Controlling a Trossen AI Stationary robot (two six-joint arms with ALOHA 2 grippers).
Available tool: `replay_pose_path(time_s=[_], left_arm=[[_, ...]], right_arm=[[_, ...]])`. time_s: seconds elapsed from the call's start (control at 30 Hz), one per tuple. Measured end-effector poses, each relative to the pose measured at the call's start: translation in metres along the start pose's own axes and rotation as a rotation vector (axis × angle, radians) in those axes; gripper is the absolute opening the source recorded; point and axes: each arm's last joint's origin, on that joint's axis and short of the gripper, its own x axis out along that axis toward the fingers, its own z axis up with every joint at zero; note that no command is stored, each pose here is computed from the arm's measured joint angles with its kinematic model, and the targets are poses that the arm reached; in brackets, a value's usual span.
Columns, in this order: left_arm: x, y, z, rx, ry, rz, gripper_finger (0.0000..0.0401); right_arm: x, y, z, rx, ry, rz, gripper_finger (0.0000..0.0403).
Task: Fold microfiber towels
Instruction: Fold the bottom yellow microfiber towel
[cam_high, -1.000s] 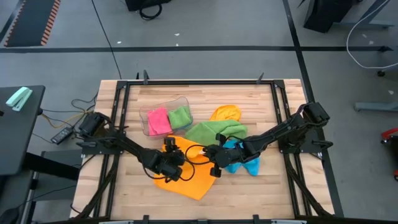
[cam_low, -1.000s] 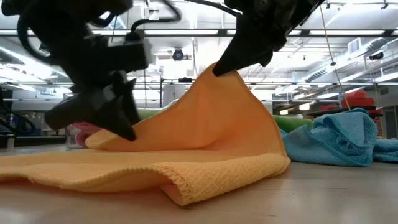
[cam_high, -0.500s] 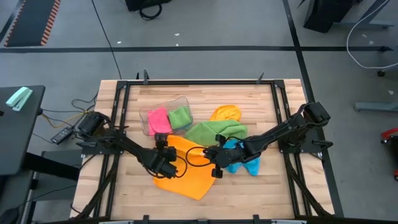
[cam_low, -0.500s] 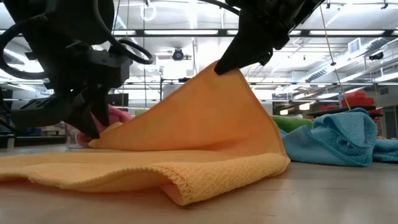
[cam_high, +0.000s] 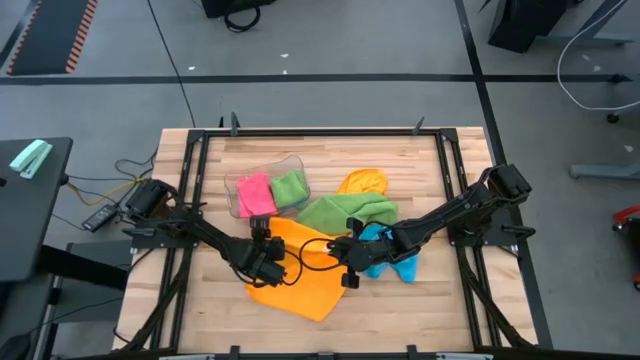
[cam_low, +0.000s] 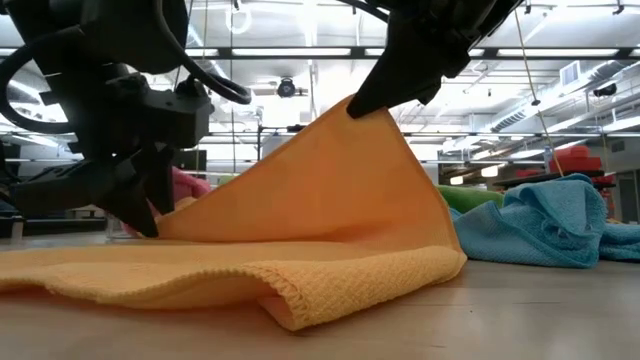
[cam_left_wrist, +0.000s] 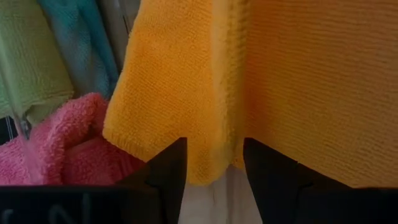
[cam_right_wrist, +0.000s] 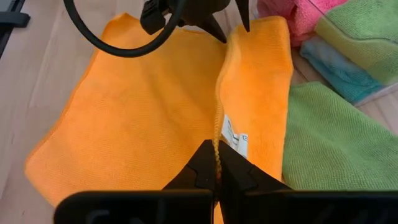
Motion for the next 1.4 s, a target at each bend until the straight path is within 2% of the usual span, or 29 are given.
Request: replay_pose_path(time_s=[0.1,0.23,0.3,0.43,0.53,0.7,0.77,1.0,1.13,1.23,1.4], left_arm=[[0.000,0.001,0.000,-0.002,0.001,0.001,0.0126],[0.000,0.000,0.000,0.014,0.010,-0.023,0.0035],[-0.005,0.002,0.002,0.043,0.019,-0.053,0.0013],[-0.026,0.014,0.009,0.100,0.011,-0.087,0.0020],[-0.042,0.025,0.014,0.152,0.006,-0.137,0.0012],[-0.061,0.035,0.026,0.110,-0.008,-0.403,0.0014],[-0.063,0.033,0.028,0.092,-0.015,-0.471,0.0019],[-0.067,0.021,0.024,0.078,0.027,-0.546,0.0007],[-0.073,0.014,0.021,0.094,0.036,-0.604,0.0017],[-0.075,0.007,0.022,0.102,0.016,-0.622,0.0017],[-0.079,0.001,0.026,0.097,-0.048,-0.649,0.0006]], right_arm=[[0.000,0.000,0.000,0.000,0.000,0.000,0.0008],[0.000,0.000,0.000,0.000,0.000,0.000,0.0008],[0.000,0.000,0.000,0.000,0.002,0.005,0.0008],[-0.004,0.002,0.002,-0.022,-0.007,0.033,0.0008],[-0.009,0.004,0.003,-0.092,-0.010,0.057,0.0008],[-0.008,0.006,0.003,-0.139,0.005,0.141,0.0008],[-0.007,0.007,0.000,-0.145,0.028,0.172,0.0008],[-0.009,0.017,-0.007,-0.144,0.003,0.224,0.0008],[-0.012,0.025,-0.011,-0.139,-0.004,0.253,0.0008],[-0.013,0.030,-0.011,-0.140,-0.025,0.272,0.0008],[0.004,0.045,-0.022,-0.156,-0.035,0.316,0.0008]])
